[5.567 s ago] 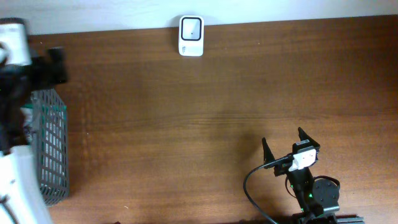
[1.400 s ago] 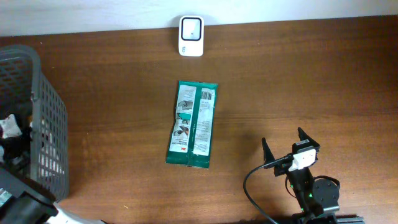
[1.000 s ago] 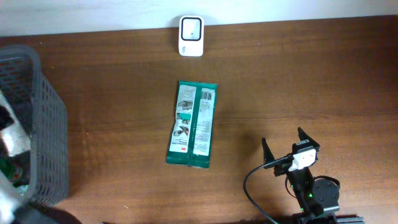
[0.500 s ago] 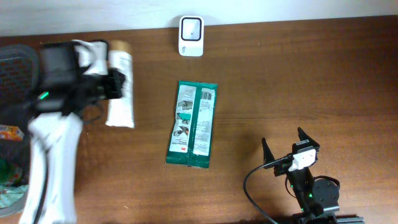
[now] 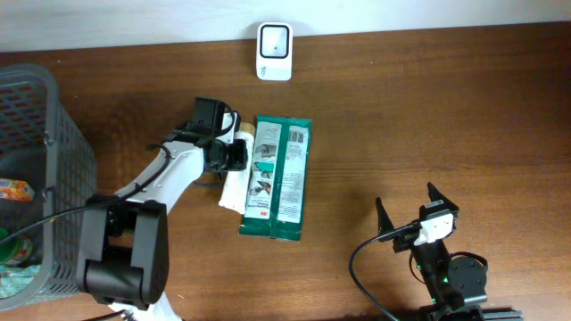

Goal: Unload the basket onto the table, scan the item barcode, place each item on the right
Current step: 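Place the white tube on the table left of the packet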

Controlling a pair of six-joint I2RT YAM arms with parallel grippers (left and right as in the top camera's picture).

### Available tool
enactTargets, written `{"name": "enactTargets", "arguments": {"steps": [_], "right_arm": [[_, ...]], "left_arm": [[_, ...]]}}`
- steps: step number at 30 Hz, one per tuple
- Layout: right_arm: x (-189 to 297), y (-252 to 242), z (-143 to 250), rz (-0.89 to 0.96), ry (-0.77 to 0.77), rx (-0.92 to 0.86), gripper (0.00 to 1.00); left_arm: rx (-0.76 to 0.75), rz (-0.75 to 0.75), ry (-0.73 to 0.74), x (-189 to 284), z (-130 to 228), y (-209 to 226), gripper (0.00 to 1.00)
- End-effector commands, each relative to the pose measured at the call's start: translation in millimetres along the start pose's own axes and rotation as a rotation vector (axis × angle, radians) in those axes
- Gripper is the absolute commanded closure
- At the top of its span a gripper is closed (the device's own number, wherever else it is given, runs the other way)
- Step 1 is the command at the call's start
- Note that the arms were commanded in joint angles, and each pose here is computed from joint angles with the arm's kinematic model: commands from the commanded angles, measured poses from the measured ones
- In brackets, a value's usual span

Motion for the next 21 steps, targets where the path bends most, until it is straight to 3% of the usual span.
{"name": "enactTargets", "arguments": {"steps": [1,5,8,10,15,18,21], "right_arm": [[0,0,2,-0.007,0.004,0.003,0.02],[0,0,2,-0.007,0.004,0.003,0.02],[0,0,2,-0.007,0.004,0.003,0.02],[0,0,2,-0.007,0.004,0.003,0.02],[0,0,2,-0.007,0.004,0.003,0.01],[0,0,2,-0.007,0.004,0.003,0.02],[0,0,2,-0.007,0.004,0.003,0.02]], "left_arm": [[0.004,0.012,-0.015,4,-4,-2,0.29],[-0.011,-0.001,-0.136,59,-40,-4,0.27],[0.018,-0.161,-0.328,164,-69,12,0.2],[0.025,-0.272,-0.422,222,-66,30,0.18],[0.372,-0.698,-0.642,365,-5,142,0.19],[0.565,-0.851,-0.607,390,41,201,0.19],[0.736,-0.91,-0.495,383,83,258,0.28]]}}
Point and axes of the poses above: each gripper's point midway between its finger pads, its own x axis back along the fingers, its own y axis along the line the jaws close on, z = x × y, the point moved 6 cm from there along x, back along the fingers, and after that the axes turned 9 degrees about -x, right-handed, at the moved point
